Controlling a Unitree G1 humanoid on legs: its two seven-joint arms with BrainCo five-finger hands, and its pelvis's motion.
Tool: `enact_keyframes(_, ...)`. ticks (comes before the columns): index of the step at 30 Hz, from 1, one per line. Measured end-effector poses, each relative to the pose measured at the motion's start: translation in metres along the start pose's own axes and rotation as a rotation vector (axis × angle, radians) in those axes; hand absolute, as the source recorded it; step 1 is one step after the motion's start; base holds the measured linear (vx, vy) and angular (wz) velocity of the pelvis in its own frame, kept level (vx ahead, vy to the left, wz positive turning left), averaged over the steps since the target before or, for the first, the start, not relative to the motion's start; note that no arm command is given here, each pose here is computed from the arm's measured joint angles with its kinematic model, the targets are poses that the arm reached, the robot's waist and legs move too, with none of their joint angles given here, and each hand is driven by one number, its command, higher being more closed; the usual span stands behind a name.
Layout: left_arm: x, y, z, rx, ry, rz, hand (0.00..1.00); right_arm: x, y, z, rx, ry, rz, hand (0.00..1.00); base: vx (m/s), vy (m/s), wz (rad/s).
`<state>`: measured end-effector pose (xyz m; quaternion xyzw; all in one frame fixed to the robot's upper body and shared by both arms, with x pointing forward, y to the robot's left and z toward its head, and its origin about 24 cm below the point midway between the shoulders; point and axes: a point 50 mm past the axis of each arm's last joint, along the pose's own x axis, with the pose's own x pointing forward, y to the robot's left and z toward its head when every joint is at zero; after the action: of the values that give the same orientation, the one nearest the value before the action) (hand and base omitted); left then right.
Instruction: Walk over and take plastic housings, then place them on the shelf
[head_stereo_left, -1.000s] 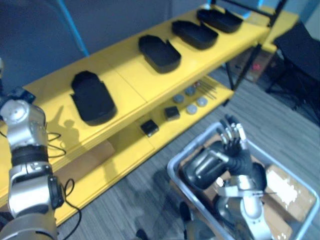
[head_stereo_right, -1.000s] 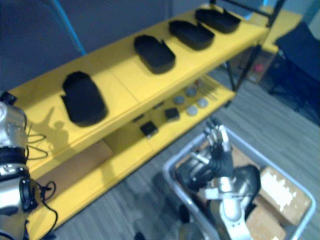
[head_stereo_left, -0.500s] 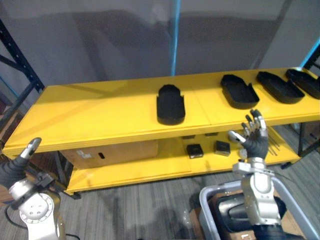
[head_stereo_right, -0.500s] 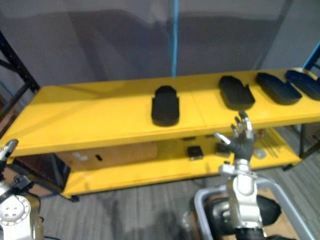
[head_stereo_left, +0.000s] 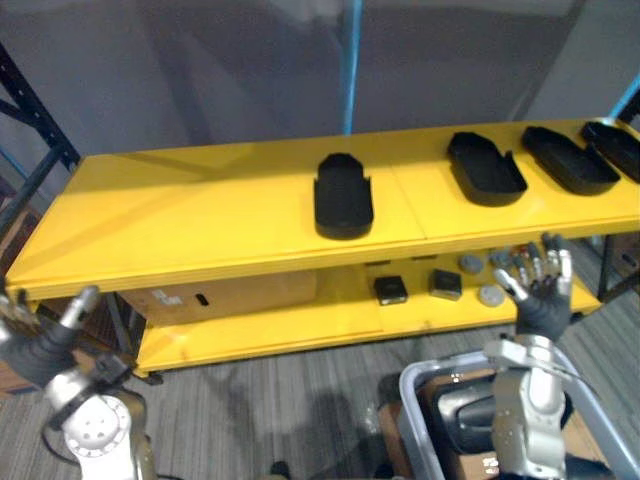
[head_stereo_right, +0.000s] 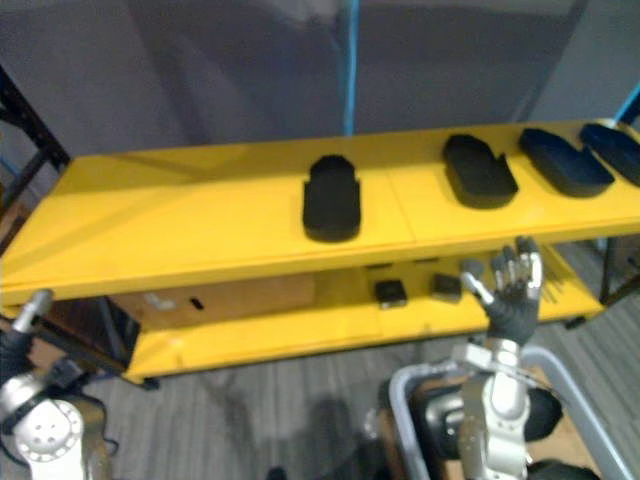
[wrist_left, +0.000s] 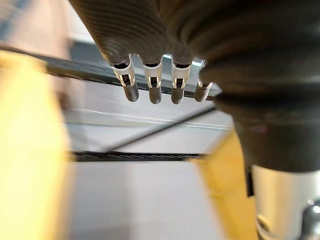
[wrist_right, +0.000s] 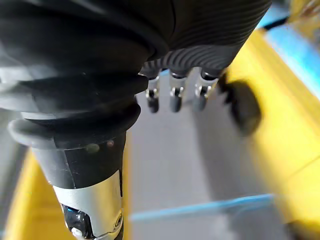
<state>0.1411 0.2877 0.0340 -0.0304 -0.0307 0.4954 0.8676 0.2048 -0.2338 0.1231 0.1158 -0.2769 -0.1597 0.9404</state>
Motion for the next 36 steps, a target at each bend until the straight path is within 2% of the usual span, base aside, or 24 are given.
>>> enact_keyframes(4,-0.029,0.053,-0.074,0.192,0.328,0.165,0.00,0.005,0.010,0.009,0.022,-0.051,0.041,0.00,0.10,0.065,0.32)
enact_keyframes(8,-0.042,0.086,-0.098,0.269,0.424,0.263,0.00,0.007,0.033,-0.003,0.022,-0.013,0.148,0.00,0.09,0.093,0.20)
enact_keyframes(11,-0.050,0.096,-0.110,0.293,0.483,0.277,0.00,0.010,0.037,-0.012,0.017,0.030,0.199,0.00,0.10,0.077,0.22)
enact_keyframes(12,-0.055,0.099,-0.116,0.303,0.516,0.278,0.00,0.011,0.038,-0.018,0.015,0.063,0.214,1.00,0.07,0.048,0.05)
enact_keyframes(15,-0.069,0.104,-0.134,0.293,0.633,0.289,0.00,0.009,0.037,-0.032,0.038,0.139,0.239,1.00,0.04,0.020,-0.01)
enact_keyframes(22,-0.114,0.119,-0.167,0.281,0.909,0.306,0.00,-0.025,0.069,-0.079,0.079,0.402,0.384,1.00,0.00,-0.019,-0.09)
enact_keyframes(28,-0.123,0.117,-0.173,0.309,0.974,0.254,0.00,-0.047,0.073,-0.101,0.049,0.526,0.408,1.00,-0.05,-0.029,0.01)
enact_keyframes(36,-0.127,0.106,-0.179,0.346,1.017,0.177,0.00,-0.061,0.073,-0.112,-0.024,0.585,0.382,1.00,-0.06,-0.042,-0.01)
